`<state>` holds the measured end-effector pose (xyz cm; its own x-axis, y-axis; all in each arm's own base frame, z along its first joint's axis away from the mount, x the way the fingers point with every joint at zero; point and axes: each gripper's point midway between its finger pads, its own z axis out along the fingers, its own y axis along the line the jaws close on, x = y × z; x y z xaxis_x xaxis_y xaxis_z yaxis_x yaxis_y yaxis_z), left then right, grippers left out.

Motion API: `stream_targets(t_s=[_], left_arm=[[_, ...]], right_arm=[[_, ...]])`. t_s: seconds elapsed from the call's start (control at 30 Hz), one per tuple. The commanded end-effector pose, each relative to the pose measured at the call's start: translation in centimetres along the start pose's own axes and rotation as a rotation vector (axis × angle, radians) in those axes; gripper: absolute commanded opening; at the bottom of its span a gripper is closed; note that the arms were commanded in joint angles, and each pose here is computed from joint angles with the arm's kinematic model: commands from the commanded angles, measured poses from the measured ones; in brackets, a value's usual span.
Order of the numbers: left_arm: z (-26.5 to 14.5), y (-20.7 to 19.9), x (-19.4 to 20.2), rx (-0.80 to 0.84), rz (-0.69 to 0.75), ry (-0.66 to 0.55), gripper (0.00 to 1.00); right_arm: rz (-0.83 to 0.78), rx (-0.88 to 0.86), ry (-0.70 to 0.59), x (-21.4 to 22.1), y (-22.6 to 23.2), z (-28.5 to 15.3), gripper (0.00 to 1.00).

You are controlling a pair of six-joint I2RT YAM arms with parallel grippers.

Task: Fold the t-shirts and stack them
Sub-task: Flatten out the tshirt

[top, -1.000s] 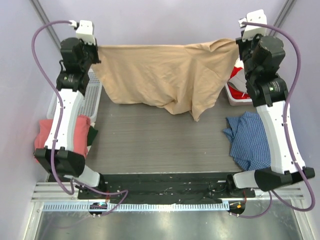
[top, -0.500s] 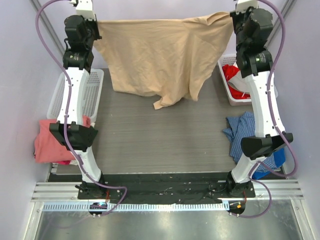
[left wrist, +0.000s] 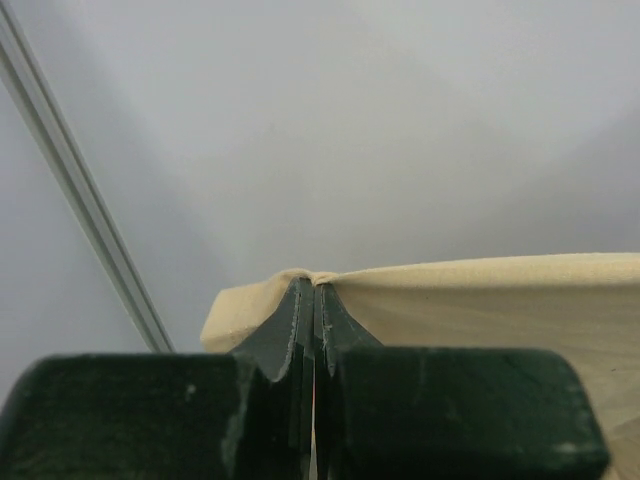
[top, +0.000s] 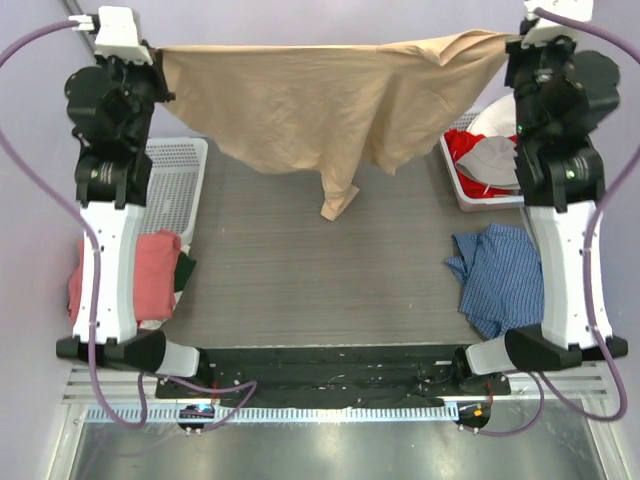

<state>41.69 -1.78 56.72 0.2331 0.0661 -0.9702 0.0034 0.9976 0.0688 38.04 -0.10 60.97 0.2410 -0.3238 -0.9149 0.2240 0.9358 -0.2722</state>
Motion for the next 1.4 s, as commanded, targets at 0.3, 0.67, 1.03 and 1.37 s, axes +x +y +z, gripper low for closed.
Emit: stream_targets(t_s=[0.3,0.67,1.03,1.37], left_arm=[[-8.8,1.4,-2.9,-0.04,-0.015,-0.023,0.0],[-1.0,2.9,-2.2,-0.149,-0.017,-0.045,0.0],[6.1,4.7,-6.9,-0.26,-0.023,-0.223,0.0],[2.1,5.9,-10.2,-0.3,0.001,-0.272,0.0]], right_arm=[[0.074,0.073,-0.042,-2.8,-5.4,-8.6,0.01],[0.041,0.165,-0.059,-3.2,-5.6,-3.5,0.01],[0.016,0.274,-0.19,-7.4,-6.6,2.2,0.01],[0.042,0.326,-0.273,-10.4,-9.4,-2.3,0.01]])
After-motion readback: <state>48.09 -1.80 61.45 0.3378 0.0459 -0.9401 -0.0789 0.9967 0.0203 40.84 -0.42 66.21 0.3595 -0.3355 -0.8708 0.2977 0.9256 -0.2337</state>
